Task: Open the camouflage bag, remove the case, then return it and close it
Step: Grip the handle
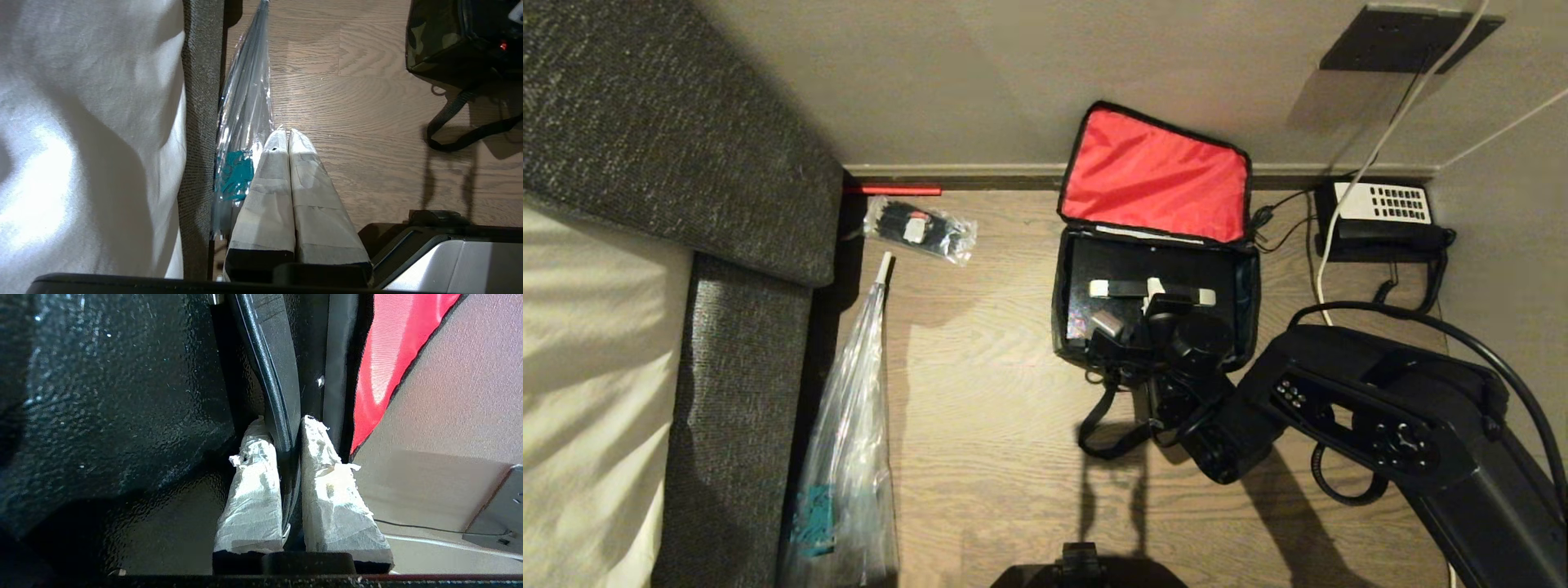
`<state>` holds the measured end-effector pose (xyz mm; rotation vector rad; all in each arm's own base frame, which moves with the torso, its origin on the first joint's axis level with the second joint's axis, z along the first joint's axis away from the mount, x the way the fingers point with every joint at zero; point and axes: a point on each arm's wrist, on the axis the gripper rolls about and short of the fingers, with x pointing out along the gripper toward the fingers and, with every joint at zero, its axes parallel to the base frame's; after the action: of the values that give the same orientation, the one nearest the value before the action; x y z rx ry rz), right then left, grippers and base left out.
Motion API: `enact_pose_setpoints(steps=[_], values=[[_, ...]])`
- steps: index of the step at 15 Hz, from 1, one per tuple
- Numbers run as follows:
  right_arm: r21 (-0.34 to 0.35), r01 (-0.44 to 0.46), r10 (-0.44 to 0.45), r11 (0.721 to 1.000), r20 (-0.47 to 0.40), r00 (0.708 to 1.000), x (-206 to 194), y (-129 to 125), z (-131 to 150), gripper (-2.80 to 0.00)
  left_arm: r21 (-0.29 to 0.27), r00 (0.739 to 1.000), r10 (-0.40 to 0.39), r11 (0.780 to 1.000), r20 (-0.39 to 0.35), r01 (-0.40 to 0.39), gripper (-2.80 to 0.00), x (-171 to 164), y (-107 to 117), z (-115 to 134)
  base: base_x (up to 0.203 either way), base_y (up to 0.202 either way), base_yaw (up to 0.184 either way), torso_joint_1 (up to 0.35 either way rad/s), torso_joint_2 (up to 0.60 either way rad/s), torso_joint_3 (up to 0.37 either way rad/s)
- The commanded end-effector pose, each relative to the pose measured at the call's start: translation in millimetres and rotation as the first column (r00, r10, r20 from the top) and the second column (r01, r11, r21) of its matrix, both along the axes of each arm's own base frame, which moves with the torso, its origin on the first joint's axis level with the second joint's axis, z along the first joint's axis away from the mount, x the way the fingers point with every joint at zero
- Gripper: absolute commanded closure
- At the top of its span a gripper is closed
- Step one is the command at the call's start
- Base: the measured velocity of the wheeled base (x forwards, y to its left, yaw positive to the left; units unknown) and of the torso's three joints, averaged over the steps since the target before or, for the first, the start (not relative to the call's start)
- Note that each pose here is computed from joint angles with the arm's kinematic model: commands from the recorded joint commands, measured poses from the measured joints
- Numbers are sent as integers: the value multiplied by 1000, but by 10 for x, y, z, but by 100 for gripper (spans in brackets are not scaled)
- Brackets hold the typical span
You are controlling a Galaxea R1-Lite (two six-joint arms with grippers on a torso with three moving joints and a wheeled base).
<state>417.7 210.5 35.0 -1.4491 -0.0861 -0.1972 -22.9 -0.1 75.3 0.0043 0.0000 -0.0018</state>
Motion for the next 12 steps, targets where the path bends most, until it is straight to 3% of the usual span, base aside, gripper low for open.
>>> enact_pose_setpoints(steps=[1,12], values=[[3,1,-2,1000,20,1000,-28,-4,90,0,0,1000,0,1000,-3,0,0,2,0,-4,0,0,0,0,0,0],[32,-49,46,998,84,995,-376,155,653,0,0,1000,0,1000,-3,0,0,2,0,-4,0,0,0,0,0,0]])
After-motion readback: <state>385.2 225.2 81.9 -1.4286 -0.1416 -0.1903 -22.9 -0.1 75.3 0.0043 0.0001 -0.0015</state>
